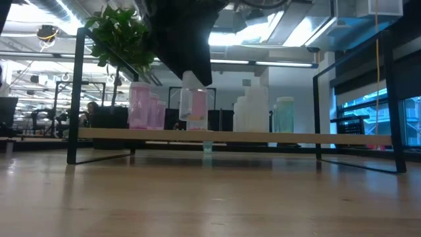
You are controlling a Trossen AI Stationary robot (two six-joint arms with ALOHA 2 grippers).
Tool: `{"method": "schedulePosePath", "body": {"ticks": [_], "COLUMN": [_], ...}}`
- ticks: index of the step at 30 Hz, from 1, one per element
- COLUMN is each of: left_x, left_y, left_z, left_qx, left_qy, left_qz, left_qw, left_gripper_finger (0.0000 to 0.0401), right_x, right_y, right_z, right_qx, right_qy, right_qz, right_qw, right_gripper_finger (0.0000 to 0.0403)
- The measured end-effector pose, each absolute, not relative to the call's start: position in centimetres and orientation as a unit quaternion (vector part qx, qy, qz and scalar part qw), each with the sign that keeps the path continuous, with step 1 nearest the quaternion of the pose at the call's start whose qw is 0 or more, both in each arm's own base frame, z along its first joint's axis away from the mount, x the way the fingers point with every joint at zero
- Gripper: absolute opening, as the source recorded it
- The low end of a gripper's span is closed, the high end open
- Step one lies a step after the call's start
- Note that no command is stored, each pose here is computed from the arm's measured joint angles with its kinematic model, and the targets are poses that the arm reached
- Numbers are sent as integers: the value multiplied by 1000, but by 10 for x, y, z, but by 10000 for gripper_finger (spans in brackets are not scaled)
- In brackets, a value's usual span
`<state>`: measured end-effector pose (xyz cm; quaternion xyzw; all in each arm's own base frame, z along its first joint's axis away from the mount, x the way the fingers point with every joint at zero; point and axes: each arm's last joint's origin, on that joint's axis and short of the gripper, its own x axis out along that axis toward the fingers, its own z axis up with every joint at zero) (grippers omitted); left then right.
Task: Pick and place medicine bottles onto shelf by color
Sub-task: Put the transparent pill bottle on the shelf aligned with the other transparent pill bottles
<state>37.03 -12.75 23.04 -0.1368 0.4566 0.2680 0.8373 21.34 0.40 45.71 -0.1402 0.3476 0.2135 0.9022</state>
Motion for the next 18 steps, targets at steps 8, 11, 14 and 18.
{"method": "schedulePosePath", "body": {"ticks": [8,11,14,18], "left_x": [369,367,366,367], "left_y": [-125,-124,-124,-124], "left_z": [226,220,218,218], "left_qx": [-133,-140,-142,-135], "left_qy": [461,461,456,454], "left_qz": [275,283,288,285], "left_qw": [833,829,830,833], "left_gripper_finger": [124,124,124,124], "right_x": [213,213,213,213], "right_y": [4,4,4,4], "right_z": [457,457,457,457], "right_qx": [-140,-140,-140,-140], "right_qy": [348,348,348,348], "right_qz": [214,213,214,213], "right_qw": [902,902,902,902], "right_gripper_finger": [217,217,217,217]}}
